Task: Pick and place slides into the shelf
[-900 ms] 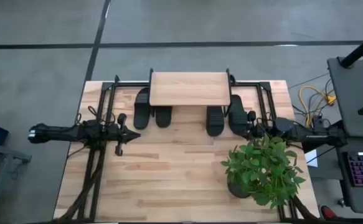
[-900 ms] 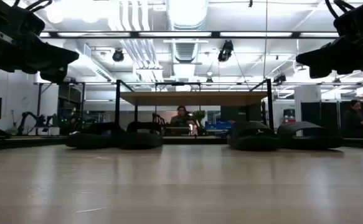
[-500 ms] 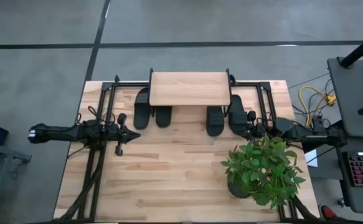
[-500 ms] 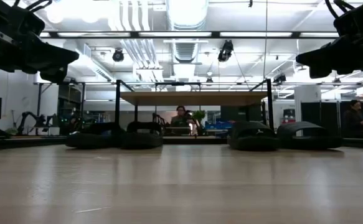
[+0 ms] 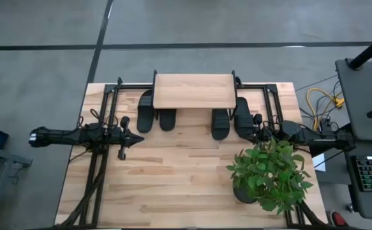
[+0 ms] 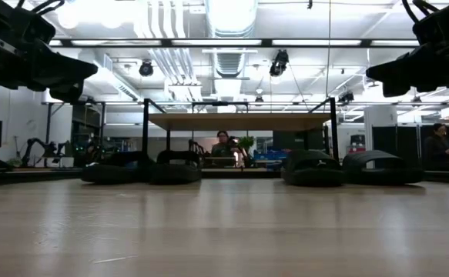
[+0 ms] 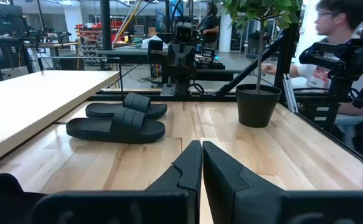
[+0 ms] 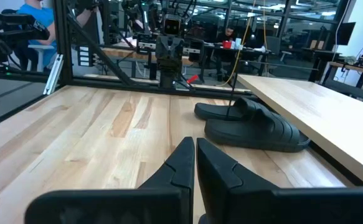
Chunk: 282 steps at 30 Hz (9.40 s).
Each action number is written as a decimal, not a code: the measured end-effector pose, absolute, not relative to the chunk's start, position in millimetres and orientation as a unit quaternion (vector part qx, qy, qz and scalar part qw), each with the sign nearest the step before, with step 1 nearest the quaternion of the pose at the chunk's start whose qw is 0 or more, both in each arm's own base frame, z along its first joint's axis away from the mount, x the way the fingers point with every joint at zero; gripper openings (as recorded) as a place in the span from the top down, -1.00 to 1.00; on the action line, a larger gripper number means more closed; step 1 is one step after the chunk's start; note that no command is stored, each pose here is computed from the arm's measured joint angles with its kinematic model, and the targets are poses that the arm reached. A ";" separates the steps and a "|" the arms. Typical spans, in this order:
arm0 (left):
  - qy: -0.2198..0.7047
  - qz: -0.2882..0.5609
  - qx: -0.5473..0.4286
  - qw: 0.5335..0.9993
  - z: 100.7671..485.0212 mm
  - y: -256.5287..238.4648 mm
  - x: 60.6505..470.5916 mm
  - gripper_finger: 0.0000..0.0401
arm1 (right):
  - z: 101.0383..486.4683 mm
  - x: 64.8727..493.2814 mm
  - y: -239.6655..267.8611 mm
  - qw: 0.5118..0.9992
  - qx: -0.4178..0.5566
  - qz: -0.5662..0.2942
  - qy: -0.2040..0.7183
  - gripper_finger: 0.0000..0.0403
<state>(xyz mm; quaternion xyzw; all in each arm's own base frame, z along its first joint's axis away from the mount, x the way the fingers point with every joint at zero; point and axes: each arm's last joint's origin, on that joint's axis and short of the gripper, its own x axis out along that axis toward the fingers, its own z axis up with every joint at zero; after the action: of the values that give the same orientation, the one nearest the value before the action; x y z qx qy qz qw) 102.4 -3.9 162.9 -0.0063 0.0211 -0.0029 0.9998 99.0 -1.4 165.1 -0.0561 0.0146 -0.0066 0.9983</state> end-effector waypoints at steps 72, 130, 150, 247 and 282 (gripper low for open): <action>0.021 -0.003 -0.006 1.000 162.9 -3.9 102.5 1.00 | 165.1 99.0 -1.4 0.998 -0.056 -0.007 0.015 0.96; -0.105 0.065 0.069 0.990 188.8 -0.6 104.4 0.47 | 248.5 107.7 -7.3 0.991 -0.075 -0.105 0.039 0.25; -0.117 0.062 0.043 0.990 190.9 -0.6 104.8 0.26 | 254.5 145.3 -12.8 0.915 -0.101 -0.172 0.350 0.16; -0.099 0.064 0.073 0.990 188.2 -0.8 108.0 0.26 | 133.9 220.3 -21.4 0.574 -0.221 -0.270 0.741 0.87; -0.100 0.064 0.073 0.990 188.3 -0.8 108.0 0.26 | 239.2 207.2 5.9 0.626 -0.064 -0.344 0.697 0.96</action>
<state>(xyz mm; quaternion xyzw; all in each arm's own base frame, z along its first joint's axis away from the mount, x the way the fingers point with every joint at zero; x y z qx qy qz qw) 108.0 -0.8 188.3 0.0726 -0.0996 0.0639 0.9903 207.2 5.9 239.2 -0.0638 0.6973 -0.3438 0.6256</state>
